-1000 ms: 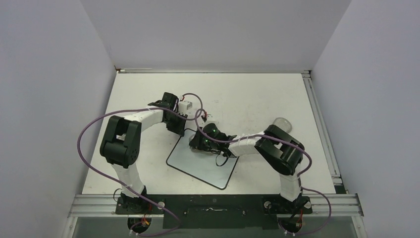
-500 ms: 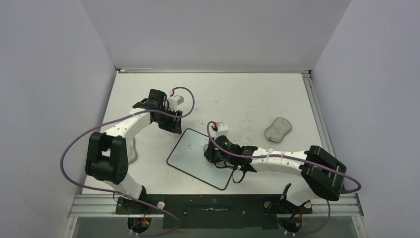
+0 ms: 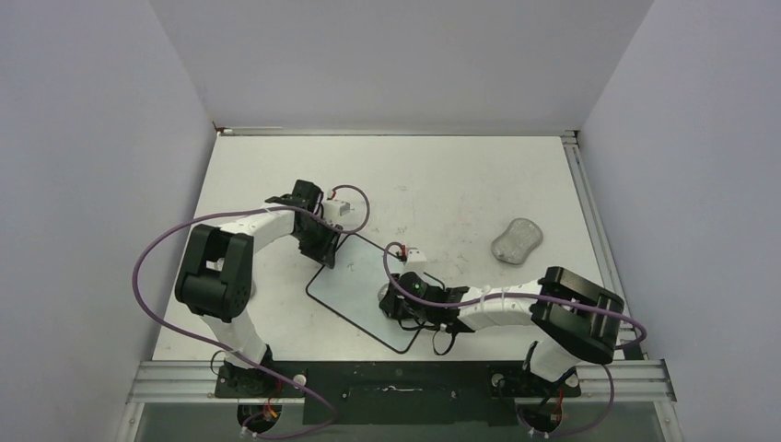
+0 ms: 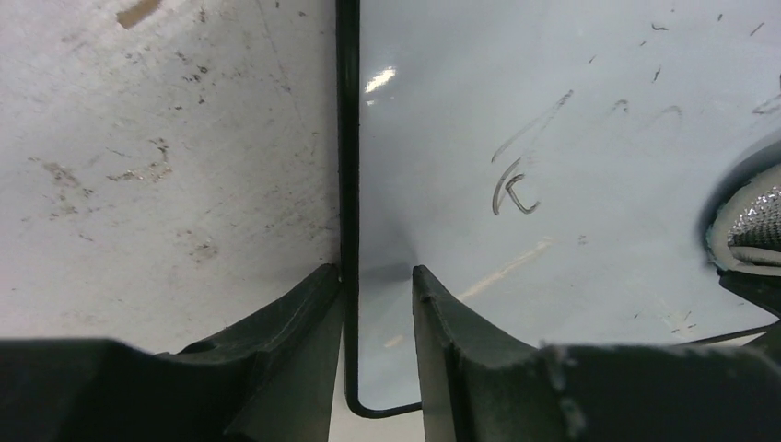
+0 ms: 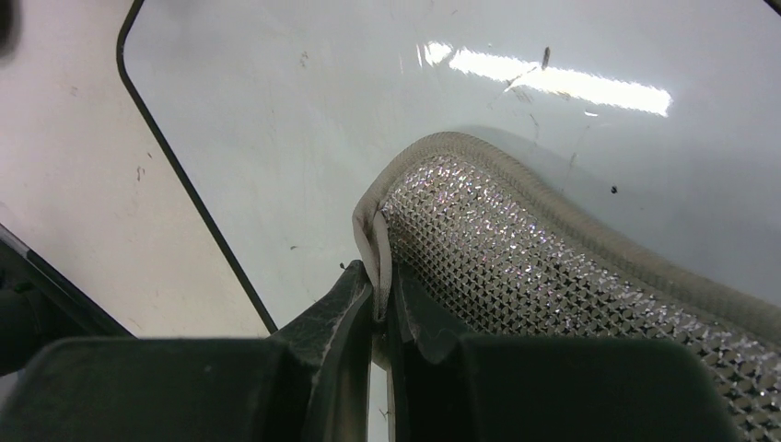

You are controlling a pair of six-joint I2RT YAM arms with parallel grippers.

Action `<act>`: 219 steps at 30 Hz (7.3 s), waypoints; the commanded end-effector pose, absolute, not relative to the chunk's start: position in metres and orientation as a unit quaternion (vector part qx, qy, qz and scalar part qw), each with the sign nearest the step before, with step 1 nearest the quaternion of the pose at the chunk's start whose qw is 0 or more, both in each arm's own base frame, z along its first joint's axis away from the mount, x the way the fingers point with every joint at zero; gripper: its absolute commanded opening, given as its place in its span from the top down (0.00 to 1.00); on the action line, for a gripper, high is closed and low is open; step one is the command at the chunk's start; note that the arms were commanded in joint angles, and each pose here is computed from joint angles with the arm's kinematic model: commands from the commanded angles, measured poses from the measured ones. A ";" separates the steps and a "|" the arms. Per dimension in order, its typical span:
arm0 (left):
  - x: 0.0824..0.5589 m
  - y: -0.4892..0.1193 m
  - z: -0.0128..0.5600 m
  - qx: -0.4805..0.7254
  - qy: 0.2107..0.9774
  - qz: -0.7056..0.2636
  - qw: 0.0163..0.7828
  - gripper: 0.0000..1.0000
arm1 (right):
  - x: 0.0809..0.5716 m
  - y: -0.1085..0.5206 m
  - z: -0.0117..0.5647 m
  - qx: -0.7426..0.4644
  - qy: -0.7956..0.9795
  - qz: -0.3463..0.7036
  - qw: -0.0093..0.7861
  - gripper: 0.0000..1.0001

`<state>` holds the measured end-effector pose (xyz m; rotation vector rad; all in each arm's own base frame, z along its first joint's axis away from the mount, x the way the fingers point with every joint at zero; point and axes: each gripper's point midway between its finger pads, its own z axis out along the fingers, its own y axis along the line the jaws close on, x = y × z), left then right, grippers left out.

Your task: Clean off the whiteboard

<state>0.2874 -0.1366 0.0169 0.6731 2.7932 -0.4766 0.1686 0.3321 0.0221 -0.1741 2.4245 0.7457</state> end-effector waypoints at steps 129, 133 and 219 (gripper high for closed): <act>0.291 -0.139 0.004 0.196 0.965 -0.140 0.101 1.00 | 0.175 0.370 0.035 -0.116 0.885 0.381 0.242 0.95; 0.294 -0.135 0.004 0.196 0.966 -0.128 0.106 1.00 | 0.121 0.303 0.021 -0.089 0.897 0.382 0.203 0.95; 0.323 -0.206 0.066 0.269 0.926 -0.208 0.166 0.97 | 0.278 0.157 0.085 0.057 0.916 0.161 0.363 0.23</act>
